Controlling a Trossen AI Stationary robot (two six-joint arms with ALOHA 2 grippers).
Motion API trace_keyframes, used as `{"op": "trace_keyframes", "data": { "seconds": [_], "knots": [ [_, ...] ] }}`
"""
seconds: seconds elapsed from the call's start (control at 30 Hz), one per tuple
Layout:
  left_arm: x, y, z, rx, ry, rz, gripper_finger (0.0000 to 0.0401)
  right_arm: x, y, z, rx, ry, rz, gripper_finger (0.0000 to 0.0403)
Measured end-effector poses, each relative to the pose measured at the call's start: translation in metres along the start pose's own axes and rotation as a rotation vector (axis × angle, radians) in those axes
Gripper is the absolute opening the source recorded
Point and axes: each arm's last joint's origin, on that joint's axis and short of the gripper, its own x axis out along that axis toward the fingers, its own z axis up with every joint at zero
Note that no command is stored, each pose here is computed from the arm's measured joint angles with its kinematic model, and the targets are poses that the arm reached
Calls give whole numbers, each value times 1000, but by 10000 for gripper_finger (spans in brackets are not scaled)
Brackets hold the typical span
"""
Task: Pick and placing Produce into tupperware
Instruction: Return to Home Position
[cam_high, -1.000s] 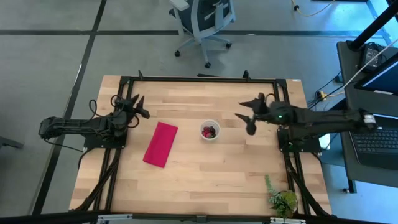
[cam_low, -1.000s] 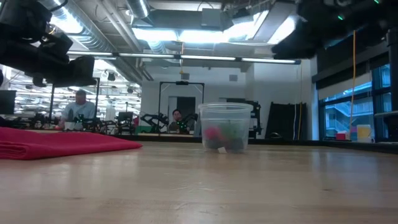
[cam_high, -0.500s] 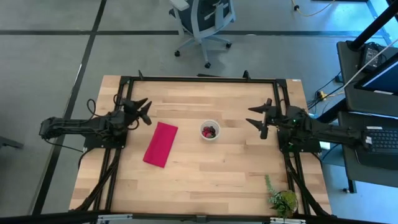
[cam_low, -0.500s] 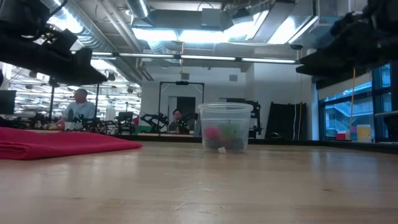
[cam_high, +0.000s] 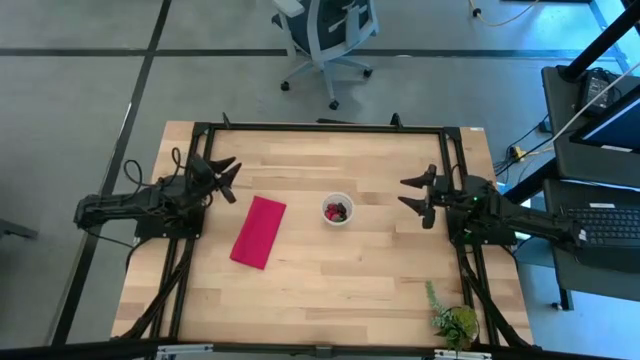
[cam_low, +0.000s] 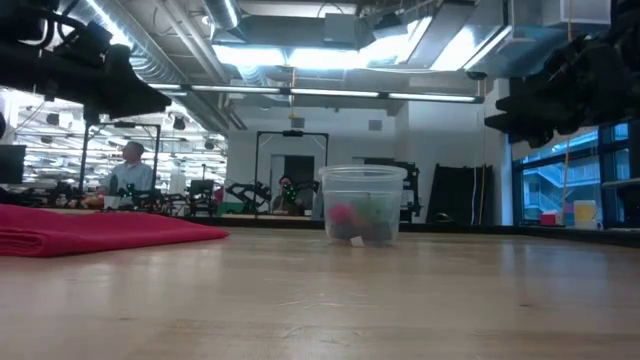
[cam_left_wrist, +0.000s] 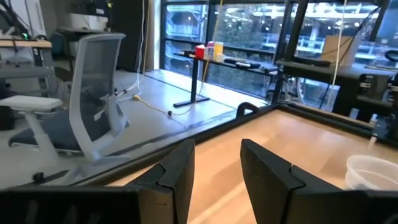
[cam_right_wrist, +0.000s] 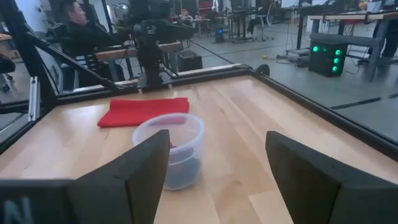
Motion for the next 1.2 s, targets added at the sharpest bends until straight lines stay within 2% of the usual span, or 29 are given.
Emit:
{"op": "trace_keyframes", "data": {
  "seconds": [0.13,0.5,0.63,1.2],
  "knots": [
    [-2,1,9,-8,-10,0,124,-1,0,1,-2,-11,0,267],
    [-2,1,1,-33,58,-14,124,-1,0,1,-4,-14,0,267],
    [-1,-1,-1,-47,53,-58,124,-1,0,1,-5,-14,0,267],
    [1,-1,-6,-61,26,-46,124,-1,0,1,-10,-13,7,267]
  ]
}}
